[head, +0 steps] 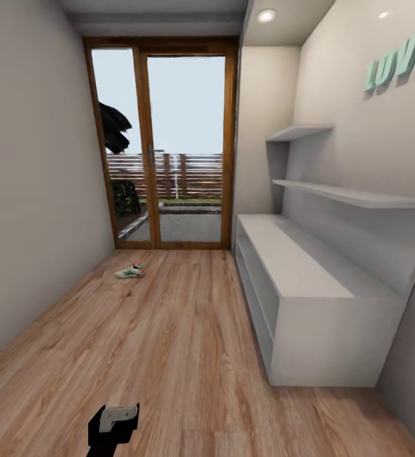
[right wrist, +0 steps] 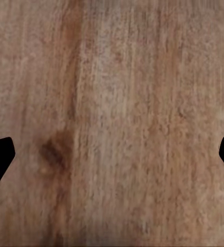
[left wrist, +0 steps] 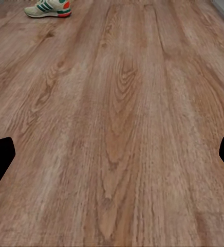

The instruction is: Pick up the two gym shoes and the two sandals from the corridor floor and place them onto the hallstand (shoe rack) in the corridor, making sure they are on the rack and not on the floor. Arrange them so the two gym shoes are next to each other and the two sandals are next to each other.

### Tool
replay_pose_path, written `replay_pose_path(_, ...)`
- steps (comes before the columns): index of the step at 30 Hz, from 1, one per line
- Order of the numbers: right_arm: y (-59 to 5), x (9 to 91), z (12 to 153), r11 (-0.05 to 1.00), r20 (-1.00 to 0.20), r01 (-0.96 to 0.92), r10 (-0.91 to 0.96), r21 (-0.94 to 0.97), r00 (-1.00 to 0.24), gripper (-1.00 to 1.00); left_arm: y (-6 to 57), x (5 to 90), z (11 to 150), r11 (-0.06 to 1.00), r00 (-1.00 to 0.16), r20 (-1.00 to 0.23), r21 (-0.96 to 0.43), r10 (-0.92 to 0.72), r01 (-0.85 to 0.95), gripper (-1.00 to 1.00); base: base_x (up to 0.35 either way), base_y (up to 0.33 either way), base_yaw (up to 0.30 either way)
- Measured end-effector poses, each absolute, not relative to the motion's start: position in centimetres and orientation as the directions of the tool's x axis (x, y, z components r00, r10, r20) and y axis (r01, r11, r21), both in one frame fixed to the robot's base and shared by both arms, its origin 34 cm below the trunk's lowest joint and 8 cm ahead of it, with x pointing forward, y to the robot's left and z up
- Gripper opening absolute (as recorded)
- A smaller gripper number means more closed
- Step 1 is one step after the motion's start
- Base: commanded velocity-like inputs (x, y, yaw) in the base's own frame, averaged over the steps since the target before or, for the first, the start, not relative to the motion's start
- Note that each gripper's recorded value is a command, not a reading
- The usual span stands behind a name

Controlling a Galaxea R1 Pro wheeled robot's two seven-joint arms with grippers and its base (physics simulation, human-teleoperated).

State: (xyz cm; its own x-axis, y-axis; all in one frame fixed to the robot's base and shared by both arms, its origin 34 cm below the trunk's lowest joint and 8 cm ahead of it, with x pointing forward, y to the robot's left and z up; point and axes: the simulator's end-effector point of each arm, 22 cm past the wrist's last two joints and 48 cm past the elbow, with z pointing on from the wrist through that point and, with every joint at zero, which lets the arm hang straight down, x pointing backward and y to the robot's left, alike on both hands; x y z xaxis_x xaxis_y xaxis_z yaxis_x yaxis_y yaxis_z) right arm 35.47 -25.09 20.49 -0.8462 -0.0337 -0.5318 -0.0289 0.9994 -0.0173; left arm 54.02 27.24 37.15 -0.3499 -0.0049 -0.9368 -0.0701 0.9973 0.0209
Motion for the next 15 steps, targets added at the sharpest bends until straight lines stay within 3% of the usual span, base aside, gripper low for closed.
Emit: replay_pose_path(15, -25.06, 35.47, 20.48, 0.999, -0.532, -0.029, -0.034, -0.017, -0.846, 1.0, 27.18, 54.02, 37.14, 0.997, -0.35, -0.937, 0.02, -0.006, -0.07, 1.0, 0.337, 0.0, 0.005)
